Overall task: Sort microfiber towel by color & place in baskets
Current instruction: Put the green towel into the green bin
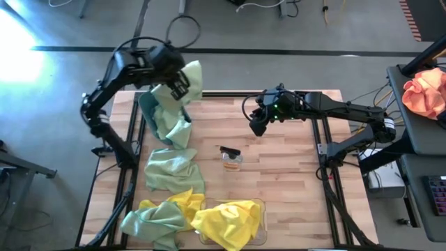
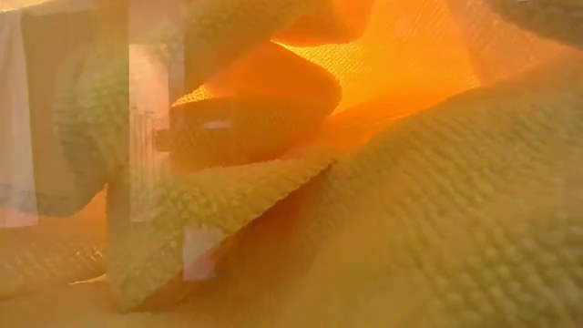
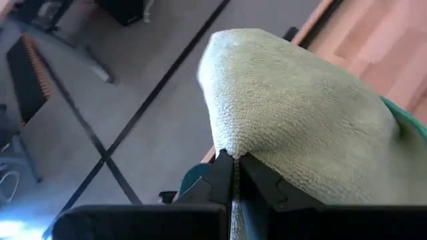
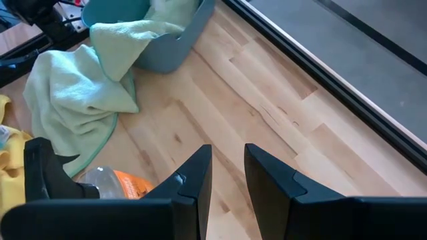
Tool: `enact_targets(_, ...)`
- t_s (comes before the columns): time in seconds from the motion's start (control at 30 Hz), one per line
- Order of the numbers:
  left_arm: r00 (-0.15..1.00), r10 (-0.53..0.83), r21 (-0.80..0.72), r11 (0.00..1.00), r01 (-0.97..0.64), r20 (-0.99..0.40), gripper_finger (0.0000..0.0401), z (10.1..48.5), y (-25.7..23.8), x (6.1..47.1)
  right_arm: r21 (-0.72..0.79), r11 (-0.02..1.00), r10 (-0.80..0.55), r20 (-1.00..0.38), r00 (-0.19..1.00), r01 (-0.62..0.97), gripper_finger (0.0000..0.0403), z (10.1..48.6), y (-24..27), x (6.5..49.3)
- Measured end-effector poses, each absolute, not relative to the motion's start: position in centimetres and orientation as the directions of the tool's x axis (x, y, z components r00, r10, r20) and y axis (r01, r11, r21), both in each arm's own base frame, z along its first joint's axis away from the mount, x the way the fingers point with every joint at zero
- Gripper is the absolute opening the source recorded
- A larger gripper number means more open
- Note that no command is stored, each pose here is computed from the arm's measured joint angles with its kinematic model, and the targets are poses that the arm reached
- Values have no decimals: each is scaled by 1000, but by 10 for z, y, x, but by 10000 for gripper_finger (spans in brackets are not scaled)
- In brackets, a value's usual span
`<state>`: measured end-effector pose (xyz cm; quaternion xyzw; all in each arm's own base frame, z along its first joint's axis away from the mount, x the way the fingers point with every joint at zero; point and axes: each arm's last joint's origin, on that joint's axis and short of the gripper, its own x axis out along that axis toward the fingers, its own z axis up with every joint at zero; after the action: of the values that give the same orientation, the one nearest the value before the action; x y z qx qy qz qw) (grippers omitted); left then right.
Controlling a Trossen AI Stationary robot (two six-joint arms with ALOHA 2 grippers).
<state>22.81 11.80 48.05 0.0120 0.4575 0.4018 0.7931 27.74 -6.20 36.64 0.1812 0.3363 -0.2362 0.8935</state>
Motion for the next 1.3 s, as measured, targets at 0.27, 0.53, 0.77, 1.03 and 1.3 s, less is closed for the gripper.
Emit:
enact_targets(0.27,163,677,410,600,-687,-717,0,463,103,190,165,823,-301,-687,662,544,82,366,-62,277)
enact_targets(0.53,15,645,416,511,-752,-764,0,408,91,160,166,822,-301,-686,662,545,82,366,-62,277)
enact_targets(0.77,-11,628,398,480,-782,-778,0,359,87,151,170,821,-302,-680,668,544,82,367,-62,278)
enact_targets(1.03,40,648,362,475,-802,-761,3,341,88,154,177,808,-328,-655,680,561,82,369,-63,280)
enact_targets(1.3,105,627,311,517,-798,-772,56,357,86,152,183,803,-330,-655,679,567,82,369,-63,280)
